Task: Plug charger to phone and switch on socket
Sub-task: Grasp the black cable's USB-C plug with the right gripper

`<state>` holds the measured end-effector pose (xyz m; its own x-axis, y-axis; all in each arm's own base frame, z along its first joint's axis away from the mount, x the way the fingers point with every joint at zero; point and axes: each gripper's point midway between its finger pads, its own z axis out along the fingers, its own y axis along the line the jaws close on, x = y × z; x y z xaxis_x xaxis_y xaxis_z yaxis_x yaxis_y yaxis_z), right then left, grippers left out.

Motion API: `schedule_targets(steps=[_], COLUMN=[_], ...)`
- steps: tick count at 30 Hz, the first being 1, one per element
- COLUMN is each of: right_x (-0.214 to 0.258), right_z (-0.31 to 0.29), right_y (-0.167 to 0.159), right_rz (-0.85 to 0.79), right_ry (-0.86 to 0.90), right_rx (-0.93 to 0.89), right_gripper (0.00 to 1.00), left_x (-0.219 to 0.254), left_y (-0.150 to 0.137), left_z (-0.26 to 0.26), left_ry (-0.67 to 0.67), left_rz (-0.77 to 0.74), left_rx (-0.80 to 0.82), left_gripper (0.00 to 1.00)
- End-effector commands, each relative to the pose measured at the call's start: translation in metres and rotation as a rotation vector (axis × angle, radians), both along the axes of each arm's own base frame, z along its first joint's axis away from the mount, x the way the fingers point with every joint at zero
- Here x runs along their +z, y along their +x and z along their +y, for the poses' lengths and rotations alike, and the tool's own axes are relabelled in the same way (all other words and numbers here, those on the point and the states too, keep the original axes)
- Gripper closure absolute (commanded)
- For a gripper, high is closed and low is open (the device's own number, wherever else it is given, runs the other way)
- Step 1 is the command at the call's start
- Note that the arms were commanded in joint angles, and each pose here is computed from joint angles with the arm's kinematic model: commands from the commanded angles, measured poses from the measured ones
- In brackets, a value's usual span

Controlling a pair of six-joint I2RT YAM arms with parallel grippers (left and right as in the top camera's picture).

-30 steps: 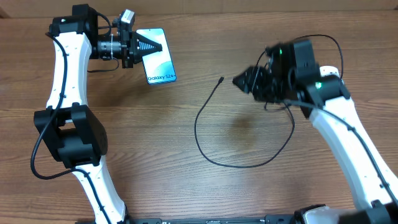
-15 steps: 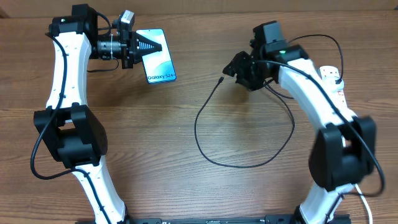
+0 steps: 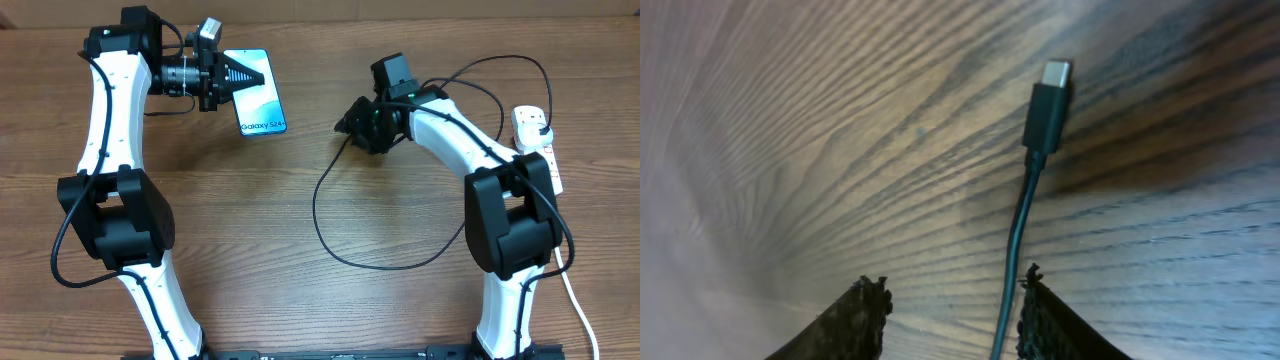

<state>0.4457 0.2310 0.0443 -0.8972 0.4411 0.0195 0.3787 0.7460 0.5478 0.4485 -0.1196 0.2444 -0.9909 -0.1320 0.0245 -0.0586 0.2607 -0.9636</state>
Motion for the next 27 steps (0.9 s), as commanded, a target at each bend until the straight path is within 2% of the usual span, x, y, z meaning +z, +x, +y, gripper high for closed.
schedule_targets(steps=[1, 8, 27], right_x=[-0.008, -0.021, -0.069], right_z=[-0.004, -0.003, -0.009], right_y=[0.010, 0.015, 0.014], right_rz=[-0.004, -0.008, 0.045], right_ry=[-0.018, -0.022, -0.072], right_rx=[-0.037, -0.039, -0.067], right_gripper=[0.58, 0.62, 0.63], left_x=[0.016, 0.016, 0.015], left_y=[-0.002, -0.002, -0.002], left_z=[-0.005, -0.005, -0.005], left_ry=[-0.025, -0.025, -0.024], left_rz=[-0.021, -0.020, -0.020], left_rx=[-0.007, -0.007, -0.007], left_gripper=[0.96, 0.96, 0.96])
